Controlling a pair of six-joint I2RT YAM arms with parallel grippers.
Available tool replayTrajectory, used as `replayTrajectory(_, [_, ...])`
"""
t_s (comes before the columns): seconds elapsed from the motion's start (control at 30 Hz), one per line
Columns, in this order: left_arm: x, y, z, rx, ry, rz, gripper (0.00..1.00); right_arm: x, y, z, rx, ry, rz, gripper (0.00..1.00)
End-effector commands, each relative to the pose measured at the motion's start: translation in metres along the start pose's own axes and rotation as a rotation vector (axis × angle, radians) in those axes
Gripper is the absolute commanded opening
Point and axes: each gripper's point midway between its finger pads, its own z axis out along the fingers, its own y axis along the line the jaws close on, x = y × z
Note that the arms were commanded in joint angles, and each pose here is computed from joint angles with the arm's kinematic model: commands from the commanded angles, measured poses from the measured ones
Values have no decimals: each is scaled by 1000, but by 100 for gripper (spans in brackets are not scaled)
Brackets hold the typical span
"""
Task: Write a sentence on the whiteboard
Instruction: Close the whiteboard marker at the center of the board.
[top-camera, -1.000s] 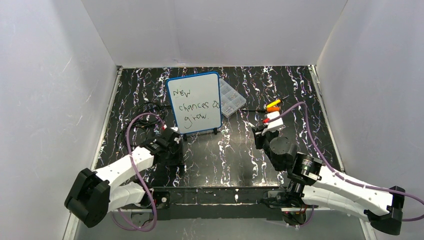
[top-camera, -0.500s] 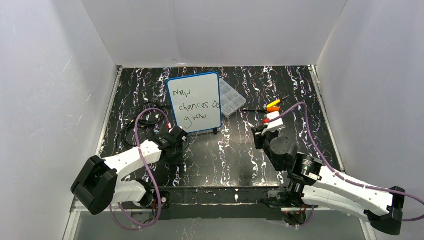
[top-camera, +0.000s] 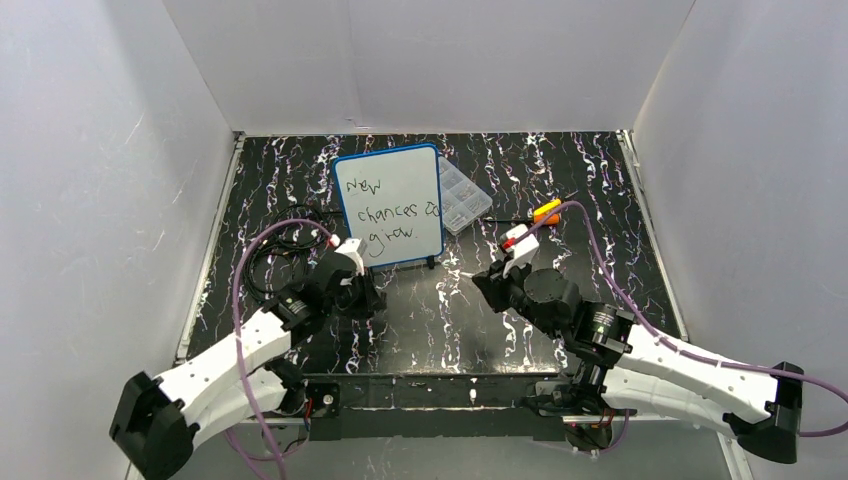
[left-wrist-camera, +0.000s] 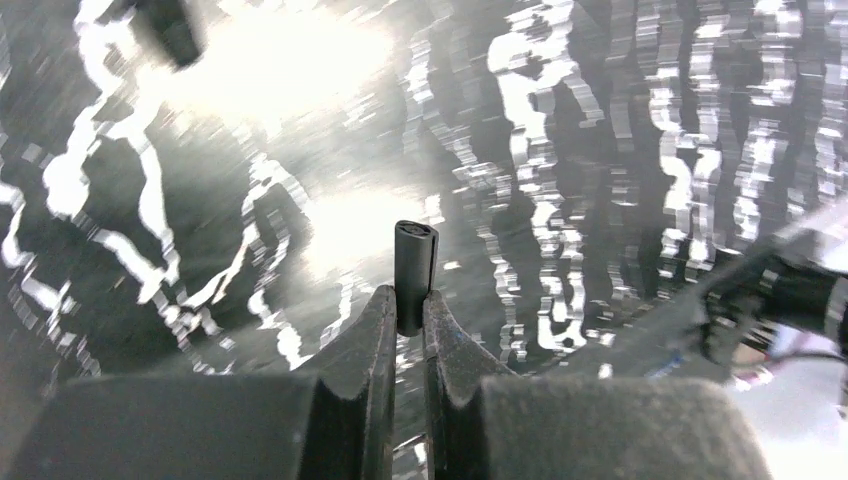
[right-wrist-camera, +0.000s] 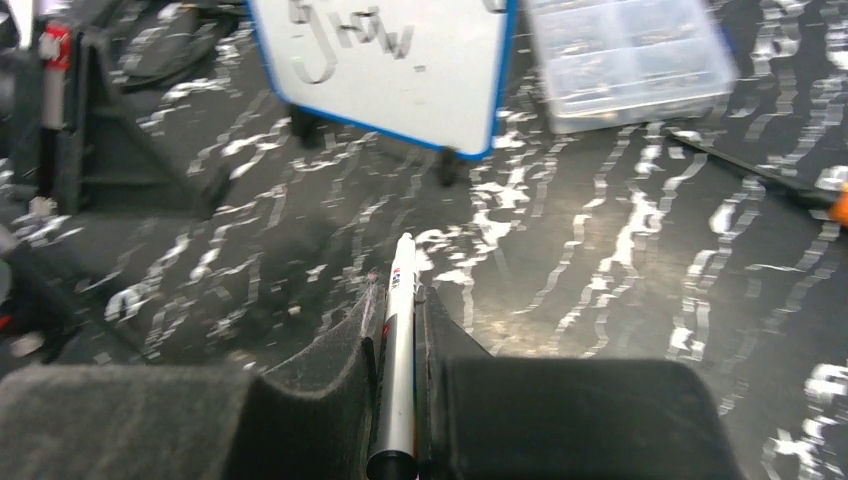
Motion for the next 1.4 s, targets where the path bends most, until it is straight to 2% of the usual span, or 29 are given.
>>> replayTrajectory(0.0, [-19, -59, -24, 334, -97, 199, 0, -42, 48, -16, -245, -85, 134, 1])
replayTrajectory(0.13, [-18, -88, -47, 526, -119, 330, 0, -55, 61, -26, -331, -112, 152, 1])
replayTrajectory(0.23, [-15, -103, -61, 625, -114, 395, 0, -58, 70, -28, -376, -83, 130, 1])
replayTrajectory(0.4, [-11, -110, -74, 682, -105, 466, 0, -66, 79, -32, -423, -64, 113, 1])
replayTrajectory(0.47, [-17, -95, -66, 575, -121, 422, 0, -68, 75, -30, -397, -56, 110, 1])
replayTrajectory(0.53, [-21, -67, -50, 389, -108, 325, 0, -63, 68, -23, -349, -29, 105, 1])
replayTrajectory(0.63, [-5, -29, -29, 165, -13, 113, 0, -54, 65, -9, -297, 8, 110, 1])
replayTrajectory(0.77, [20, 0, -7, 33, 41, -70, 0, -52, 63, 3, -260, 13, 114, 1])
replayTrajectory(0.9, [32, 19, 5, -54, 56, -141, 0, -50, 53, 10, -196, 9, 110, 1])
replayTrajectory(1.0, [39, 32, 14, -107, 62, -152, 9, -44, 52, 15, -188, 7, 104, 1])
replayTrajectory(1.2, [44, 34, 22, -129, 99, -159, 38, -25, 49, 25, -177, -4, 121, 1])
replayTrajectory(1.3, [45, 34, 21, -130, 99, -162, 46, -19, 48, 32, -163, -12, 151, 1])
replayTrajectory(1.37, [45, 32, 21, -119, 99, -165, 48, -12, 45, 37, -138, 2, 159, 1])
